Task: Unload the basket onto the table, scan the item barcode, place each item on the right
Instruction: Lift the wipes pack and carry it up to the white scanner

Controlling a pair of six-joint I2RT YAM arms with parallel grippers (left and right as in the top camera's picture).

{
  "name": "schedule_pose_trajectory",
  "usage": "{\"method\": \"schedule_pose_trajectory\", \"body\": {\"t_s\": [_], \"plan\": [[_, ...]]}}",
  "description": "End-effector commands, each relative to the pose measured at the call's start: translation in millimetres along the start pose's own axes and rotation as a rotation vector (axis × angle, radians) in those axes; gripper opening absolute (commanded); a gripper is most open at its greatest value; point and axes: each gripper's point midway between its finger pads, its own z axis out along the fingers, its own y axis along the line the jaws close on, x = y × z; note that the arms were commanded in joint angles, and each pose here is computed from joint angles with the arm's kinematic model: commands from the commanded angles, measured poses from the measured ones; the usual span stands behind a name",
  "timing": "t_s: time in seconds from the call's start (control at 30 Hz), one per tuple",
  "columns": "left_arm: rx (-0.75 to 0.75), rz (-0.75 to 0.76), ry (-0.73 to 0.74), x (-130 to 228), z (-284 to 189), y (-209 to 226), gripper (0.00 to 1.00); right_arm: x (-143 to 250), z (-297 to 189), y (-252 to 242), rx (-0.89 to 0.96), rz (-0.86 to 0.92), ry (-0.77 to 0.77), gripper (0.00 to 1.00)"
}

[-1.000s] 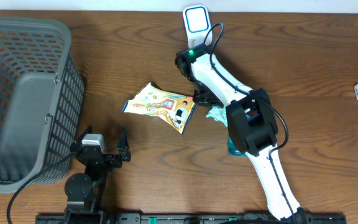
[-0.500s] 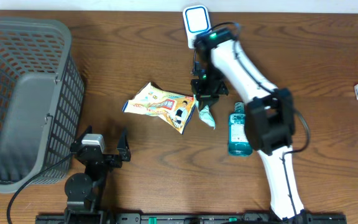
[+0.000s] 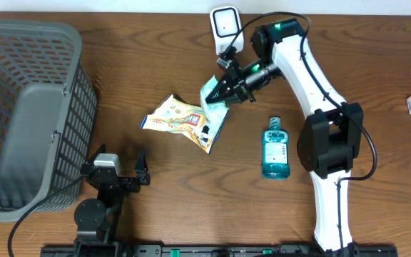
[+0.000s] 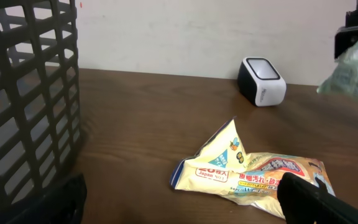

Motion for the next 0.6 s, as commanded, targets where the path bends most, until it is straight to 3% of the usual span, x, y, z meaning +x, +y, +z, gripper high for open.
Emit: {"method": "schedule_pose_trajectory", "body": {"t_s": [0.0, 0.57], "plan": [[0.009, 0.01, 0.042, 16, 2, -1, 0.98, 3, -2, 37, -0.171, 0.037, -0.007, 0.01], [0.009, 0.01, 0.042, 16, 2, -1, 0.98, 25, -20, 58, -0.103, -0.089, -0.053, 0.01]]}}
